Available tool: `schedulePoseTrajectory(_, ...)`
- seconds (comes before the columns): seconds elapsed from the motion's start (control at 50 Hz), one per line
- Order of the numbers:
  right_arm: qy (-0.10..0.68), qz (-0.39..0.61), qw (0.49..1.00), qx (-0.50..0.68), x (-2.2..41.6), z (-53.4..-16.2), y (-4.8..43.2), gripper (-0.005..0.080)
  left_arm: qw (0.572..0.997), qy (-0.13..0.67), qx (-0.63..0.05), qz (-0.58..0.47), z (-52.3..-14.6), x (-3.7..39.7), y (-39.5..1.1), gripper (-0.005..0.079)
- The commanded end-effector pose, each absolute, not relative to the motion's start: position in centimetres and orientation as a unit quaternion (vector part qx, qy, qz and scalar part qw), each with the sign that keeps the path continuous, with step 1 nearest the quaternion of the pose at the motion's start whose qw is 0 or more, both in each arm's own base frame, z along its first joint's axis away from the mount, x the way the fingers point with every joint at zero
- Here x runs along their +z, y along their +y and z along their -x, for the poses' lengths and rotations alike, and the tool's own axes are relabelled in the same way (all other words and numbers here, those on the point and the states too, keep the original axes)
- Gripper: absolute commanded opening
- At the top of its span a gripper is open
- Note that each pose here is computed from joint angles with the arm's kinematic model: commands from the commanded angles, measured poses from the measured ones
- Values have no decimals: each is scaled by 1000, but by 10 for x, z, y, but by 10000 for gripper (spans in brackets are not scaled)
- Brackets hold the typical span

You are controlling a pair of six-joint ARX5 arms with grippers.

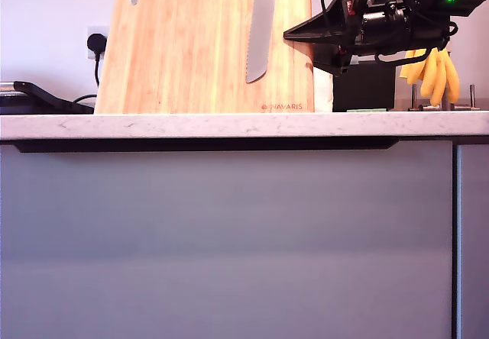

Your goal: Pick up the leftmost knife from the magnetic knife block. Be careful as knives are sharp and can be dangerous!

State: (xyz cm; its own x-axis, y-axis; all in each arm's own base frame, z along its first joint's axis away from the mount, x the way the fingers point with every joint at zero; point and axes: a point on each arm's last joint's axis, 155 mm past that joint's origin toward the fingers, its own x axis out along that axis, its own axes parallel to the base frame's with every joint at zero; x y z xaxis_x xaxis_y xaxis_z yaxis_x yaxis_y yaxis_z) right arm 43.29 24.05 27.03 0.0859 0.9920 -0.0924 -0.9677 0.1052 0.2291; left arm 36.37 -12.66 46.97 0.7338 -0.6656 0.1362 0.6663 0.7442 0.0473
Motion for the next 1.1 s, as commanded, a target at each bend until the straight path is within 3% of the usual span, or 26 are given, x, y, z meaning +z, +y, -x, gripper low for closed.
schedulePoseTrajectory(0.0,99,-39,730,675,271,-431,249,-10,928,-63,-367,-4,-375,472,-130,572)
schedulePoseTrajectory(0.66,99,-39,730,675,271,-431,249,-10,896,-24,-443,16,-461,512,-150,571)
schedulePoseTrajectory(1.08,99,-39,730,675,271,-431,249,-10,894,-4,-446,50,-517,491,-149,571)
